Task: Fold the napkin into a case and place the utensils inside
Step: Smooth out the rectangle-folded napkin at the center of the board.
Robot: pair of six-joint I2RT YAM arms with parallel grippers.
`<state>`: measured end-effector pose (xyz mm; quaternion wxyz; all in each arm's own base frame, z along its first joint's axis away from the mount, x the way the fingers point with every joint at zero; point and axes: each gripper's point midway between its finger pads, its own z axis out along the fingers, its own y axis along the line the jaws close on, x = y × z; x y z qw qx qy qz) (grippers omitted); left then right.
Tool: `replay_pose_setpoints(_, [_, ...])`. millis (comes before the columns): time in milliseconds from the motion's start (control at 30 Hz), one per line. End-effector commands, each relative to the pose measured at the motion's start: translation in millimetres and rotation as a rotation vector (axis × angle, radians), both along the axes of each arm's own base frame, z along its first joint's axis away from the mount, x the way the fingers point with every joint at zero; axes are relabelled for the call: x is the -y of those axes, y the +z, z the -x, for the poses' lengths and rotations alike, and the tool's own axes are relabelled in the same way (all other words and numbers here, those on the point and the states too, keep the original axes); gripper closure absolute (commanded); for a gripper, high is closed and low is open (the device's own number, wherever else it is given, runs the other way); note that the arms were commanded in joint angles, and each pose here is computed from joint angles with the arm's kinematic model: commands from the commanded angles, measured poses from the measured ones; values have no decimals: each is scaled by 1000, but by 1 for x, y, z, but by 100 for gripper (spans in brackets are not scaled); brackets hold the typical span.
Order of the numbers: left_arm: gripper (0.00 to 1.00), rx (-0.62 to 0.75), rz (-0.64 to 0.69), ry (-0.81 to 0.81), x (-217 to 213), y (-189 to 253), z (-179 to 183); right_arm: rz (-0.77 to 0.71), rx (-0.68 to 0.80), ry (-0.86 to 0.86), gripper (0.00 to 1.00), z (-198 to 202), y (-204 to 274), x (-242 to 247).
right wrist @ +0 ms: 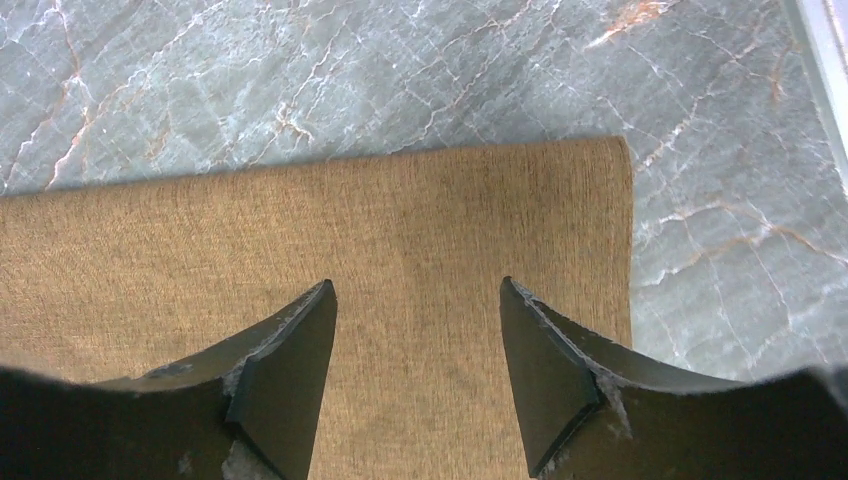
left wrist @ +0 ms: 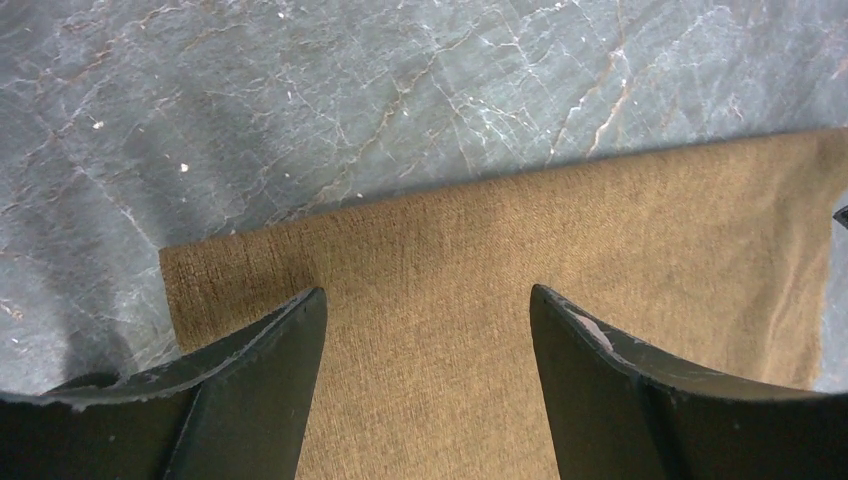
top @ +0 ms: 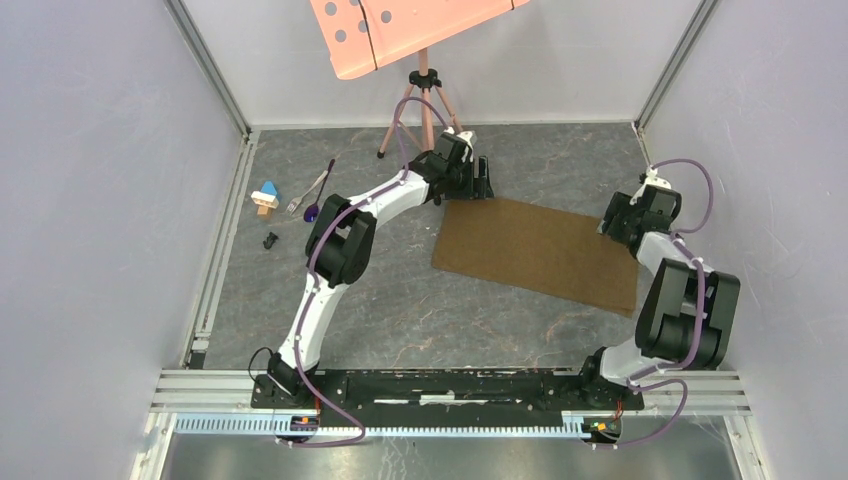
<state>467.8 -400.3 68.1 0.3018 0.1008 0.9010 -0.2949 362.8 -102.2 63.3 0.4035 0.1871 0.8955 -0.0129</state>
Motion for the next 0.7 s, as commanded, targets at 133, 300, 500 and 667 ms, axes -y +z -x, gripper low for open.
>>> replay_pose_setpoints(133, [19, 96, -41, 70, -3, -16, -31, -58, 93, 22, 29, -26, -1, 26])
replay_pose_setpoints(300, [18, 87, -114, 141, -19, -40, -38, -82, 96, 5, 25, -27, -15, 47])
replay_pose_setpoints(500, [18, 55, -108, 153, -22, -43, -34, -92, 102, 9, 23, -25, -6, 50])
replay_pose_setpoints(667, [18, 54, -94, 150, -21, -38, -32, -141, 217, 141, 8, -49, 41, 3])
